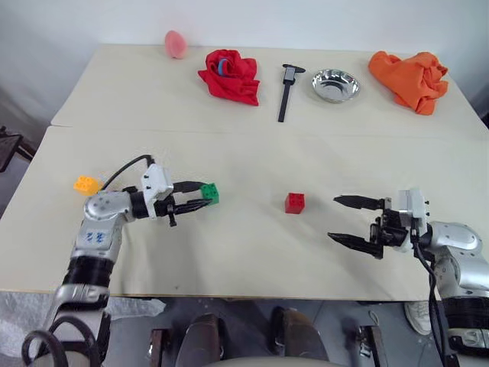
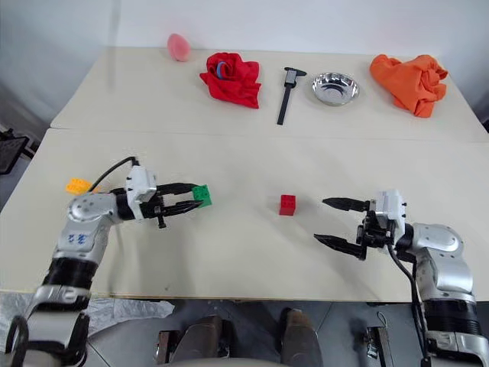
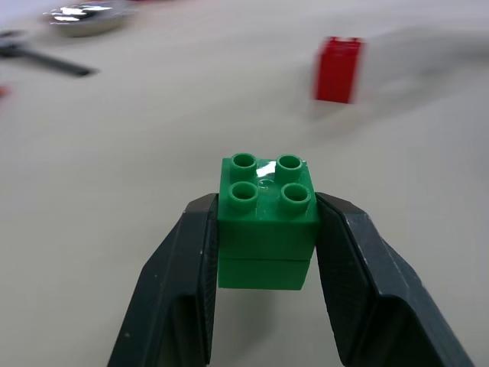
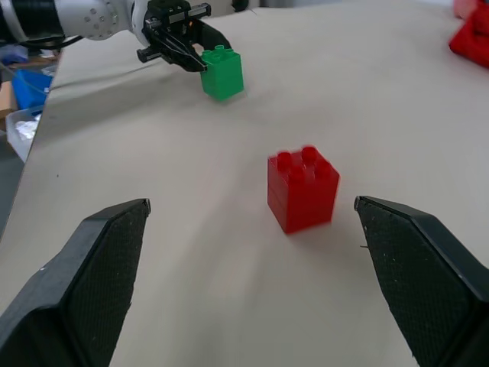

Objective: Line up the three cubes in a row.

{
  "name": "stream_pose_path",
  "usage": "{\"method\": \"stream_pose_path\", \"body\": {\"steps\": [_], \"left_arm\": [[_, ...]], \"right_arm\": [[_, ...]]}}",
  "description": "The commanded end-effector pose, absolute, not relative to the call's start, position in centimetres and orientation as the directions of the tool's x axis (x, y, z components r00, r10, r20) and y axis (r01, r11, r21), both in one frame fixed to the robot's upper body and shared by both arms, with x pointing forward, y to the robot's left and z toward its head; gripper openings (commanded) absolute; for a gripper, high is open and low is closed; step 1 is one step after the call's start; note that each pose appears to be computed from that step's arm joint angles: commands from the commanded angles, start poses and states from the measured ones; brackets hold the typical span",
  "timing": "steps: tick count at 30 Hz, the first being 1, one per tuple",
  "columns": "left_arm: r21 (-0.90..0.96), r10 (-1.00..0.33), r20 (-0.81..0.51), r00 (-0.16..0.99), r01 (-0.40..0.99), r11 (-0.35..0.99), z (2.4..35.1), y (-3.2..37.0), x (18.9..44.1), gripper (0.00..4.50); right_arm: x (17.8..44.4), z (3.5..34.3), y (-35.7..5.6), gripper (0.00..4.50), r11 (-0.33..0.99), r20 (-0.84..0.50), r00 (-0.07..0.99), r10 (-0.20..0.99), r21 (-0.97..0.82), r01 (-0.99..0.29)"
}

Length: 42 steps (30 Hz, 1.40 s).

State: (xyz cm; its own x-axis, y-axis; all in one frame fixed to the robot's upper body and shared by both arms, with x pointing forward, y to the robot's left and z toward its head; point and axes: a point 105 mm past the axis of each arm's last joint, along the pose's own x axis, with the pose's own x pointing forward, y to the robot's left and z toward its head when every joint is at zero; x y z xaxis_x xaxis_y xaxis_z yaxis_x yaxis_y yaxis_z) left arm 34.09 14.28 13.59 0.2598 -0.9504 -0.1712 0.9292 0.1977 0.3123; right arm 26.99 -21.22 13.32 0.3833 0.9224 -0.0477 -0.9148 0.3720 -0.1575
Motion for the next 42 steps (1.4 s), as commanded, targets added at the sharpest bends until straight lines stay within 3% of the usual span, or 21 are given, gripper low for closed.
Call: {"method": "stream_pose_path", "body": {"steps": [1,13,17,23,27,30,34,35,37,39,42], "left_arm": [[0.317,-0.963,-0.219,0.157,0.945,0.082,12.9,12.9,34.5,1.45],[0.265,-0.965,-0.258,0.055,0.964,-0.016,11.9,9.0,36.2,1.45],[0.229,-0.971,-0.239,0.033,0.973,-0.024,12.3,9.1,36.1,2.75],[0.311,-0.983,-0.08,0.165,0.941,0.133,15.6,13.5,36.0,4.43],[0.338,-0.962,-0.051,0.269,0.911,0.237,15.7,16.7,33.5,4.47],[0.359,-0.908,0.046,0.416,0.842,0.404,16.7,18.5,31.6,4.47],[0.352,-0.77,0.154,0.62,0.693,0.629,17.2,20.9,29.1,4.47],[0.323,-0.675,0.21,0.708,0.601,0.731,17.2,22.3,28.4,4.47],[0.172,-0.224,0.311,0.923,0.177,0.969,15.2,29.3,24.4,4.47],[0.073,0.092,0.291,0.952,-0.118,0.99,13.1,33.8,20.3,4.47],[0.012,0.268,0.24,0.933,-0.279,0.96,11.2,36.1,16.8,4.47]], "right_arm": [[26.4,14.7,-21.6,4.5,0.39,-0.022,0.402,0.916,-0.191,-0.901],[25.0,14.0,-21.4,4.5,0.435,-0.009,0.442,0.897,-0.162,-0.886],[25.0,13.9,-21.2,4.5,0.432,-0.007,0.438,0.899,-0.157,-0.888],[25.8,14.2,-19.9,4.5,0.387,0.018,0.389,0.921,-0.159,-0.908],[26.2,14.7,-18.8,4.5,0.35,0.05,0.347,0.937,-0.168,-0.922],[26.5,15.1,-17.9,4.5,0.308,0.061,0.302,0.951,-0.156,-0.939],[27.1,15.7,-16.5,4.5,0.255,0.08,0.244,0.966,-0.162,-0.953],[27.3,16.0,-15.8,4.5,0.237,0.093,0.224,0.97,-0.175,-0.955],[27.5,16.8,-13.6,4.5,0.164,0.115,0.142,0.983,-0.218,-0.962],[27.5,17.2,-12.4,4.5,0.123,0.125,0.095,0.988,-0.238,-0.964],[27.4,17.5,-11.8,4.5,0.1,0.131,0.069,0.989,-0.243,-0.965]]}}
